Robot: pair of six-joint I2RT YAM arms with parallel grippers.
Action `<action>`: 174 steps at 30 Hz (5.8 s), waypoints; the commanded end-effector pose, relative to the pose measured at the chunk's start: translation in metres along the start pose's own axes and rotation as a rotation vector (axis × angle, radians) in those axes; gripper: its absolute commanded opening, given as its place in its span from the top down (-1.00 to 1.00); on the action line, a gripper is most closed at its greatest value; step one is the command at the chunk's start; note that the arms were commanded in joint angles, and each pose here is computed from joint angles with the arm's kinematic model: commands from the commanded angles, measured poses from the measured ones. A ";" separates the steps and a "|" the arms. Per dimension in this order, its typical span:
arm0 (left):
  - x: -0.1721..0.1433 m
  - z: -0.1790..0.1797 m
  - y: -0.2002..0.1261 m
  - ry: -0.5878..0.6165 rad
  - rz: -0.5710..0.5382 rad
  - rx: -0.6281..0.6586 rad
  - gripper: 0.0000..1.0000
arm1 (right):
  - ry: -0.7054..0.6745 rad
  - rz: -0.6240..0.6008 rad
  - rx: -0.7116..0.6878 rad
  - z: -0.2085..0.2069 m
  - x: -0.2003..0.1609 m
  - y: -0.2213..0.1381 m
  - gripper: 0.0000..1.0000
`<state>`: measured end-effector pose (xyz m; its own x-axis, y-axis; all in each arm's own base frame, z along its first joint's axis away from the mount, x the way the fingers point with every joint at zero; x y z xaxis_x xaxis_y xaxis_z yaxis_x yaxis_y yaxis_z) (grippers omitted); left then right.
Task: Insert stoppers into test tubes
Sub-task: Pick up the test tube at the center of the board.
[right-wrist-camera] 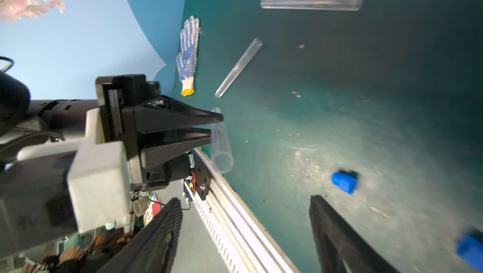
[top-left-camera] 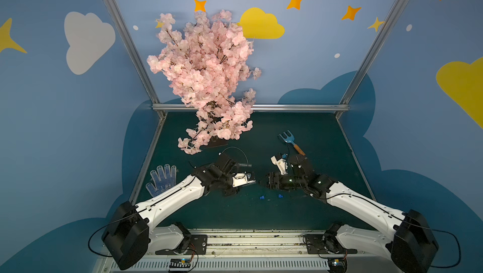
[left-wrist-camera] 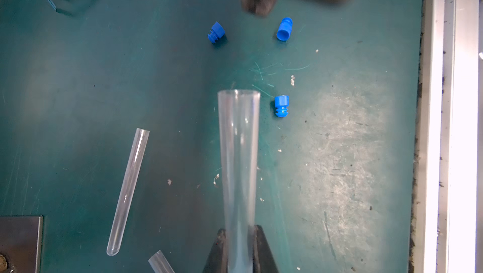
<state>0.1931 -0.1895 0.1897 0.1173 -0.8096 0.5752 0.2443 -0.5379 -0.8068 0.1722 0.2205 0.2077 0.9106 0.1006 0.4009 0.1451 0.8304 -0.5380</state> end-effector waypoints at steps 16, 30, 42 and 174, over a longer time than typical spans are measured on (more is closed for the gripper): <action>0.016 -0.002 -0.007 0.048 -0.114 -0.029 0.91 | 0.038 0.078 0.077 0.021 0.022 0.036 -0.03; 0.016 -0.001 -0.005 0.046 -0.095 -0.035 0.91 | 0.045 0.100 0.031 0.018 0.021 0.041 0.34; 0.016 0.000 -0.002 0.041 -0.080 -0.034 0.91 | 0.045 0.144 0.043 0.018 0.018 0.046 0.41; -0.008 0.010 -0.025 -0.059 -0.174 0.030 0.85 | -0.143 0.238 0.236 0.053 0.040 0.063 0.45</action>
<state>0.1929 -0.1649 0.1990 0.1324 -0.7072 0.6945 0.2817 -0.6450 -0.7104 0.1958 0.2991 0.2195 0.8574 0.3618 0.3659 -0.1651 0.8670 -0.4702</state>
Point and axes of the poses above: each gripper's point midway between its finger pads, its own y axis out along the fingers, its own z axis along the line the jaws close on, x = y × z, the point moved 9 cm from there along -y, back along the fingers, and after that the axes turned 5 degrees about -y, right-handed, at the moved point
